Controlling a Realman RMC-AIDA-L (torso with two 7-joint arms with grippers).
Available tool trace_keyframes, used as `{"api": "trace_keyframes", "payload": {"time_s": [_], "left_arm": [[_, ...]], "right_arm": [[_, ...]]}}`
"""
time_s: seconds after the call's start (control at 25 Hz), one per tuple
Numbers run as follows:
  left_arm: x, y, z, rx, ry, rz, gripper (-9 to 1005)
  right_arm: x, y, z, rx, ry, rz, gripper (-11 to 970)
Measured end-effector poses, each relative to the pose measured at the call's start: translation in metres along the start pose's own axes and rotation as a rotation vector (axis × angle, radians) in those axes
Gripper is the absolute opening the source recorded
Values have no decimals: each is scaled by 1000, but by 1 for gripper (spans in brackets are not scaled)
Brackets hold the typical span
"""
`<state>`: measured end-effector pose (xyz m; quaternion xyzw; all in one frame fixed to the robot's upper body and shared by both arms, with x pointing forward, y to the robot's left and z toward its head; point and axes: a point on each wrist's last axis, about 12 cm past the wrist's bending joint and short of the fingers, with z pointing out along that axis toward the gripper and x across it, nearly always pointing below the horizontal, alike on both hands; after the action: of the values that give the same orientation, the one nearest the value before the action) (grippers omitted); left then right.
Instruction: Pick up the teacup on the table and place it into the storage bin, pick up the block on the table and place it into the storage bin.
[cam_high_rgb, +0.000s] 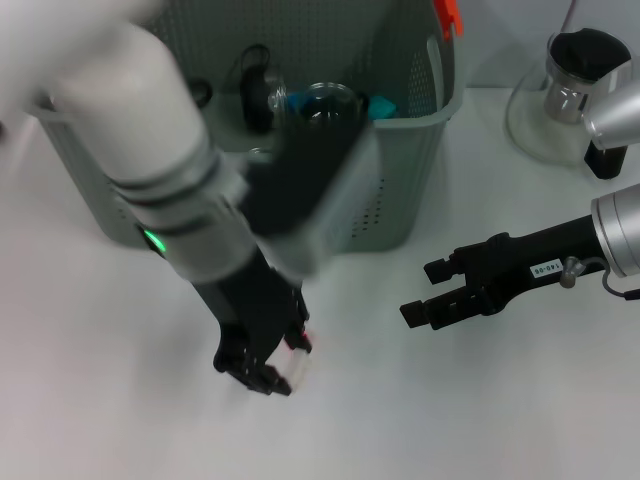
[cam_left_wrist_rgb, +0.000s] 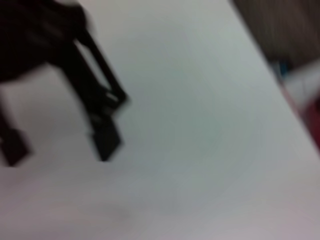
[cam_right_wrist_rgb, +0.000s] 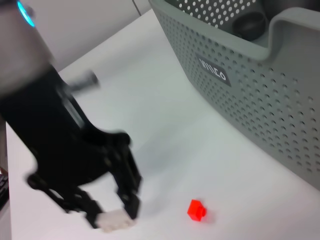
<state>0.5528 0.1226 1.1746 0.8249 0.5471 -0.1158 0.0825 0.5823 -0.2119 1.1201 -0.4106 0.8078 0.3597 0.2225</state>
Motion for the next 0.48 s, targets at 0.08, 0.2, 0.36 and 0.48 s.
{"api": "trace_keyframes", "payload": {"time_s": [0.08, 0.2, 0.36, 0.48], "left_arm": [[5, -1, -10, -9, -53, -36, 413], [25, -7, -44, -61, -286, -159, 412], [47, -13, -75, -185, -486, -266, 412], [62, -12, -97, -300, -596, -375, 412]], "right_arm": [[0, 0, 0, 0, 1, 1, 924], [1, 0, 0, 0, 2, 0, 924], [2, 0, -3, -6, 9, 0, 924], [2, 1, -4, -14, 14, -2, 924]]}}
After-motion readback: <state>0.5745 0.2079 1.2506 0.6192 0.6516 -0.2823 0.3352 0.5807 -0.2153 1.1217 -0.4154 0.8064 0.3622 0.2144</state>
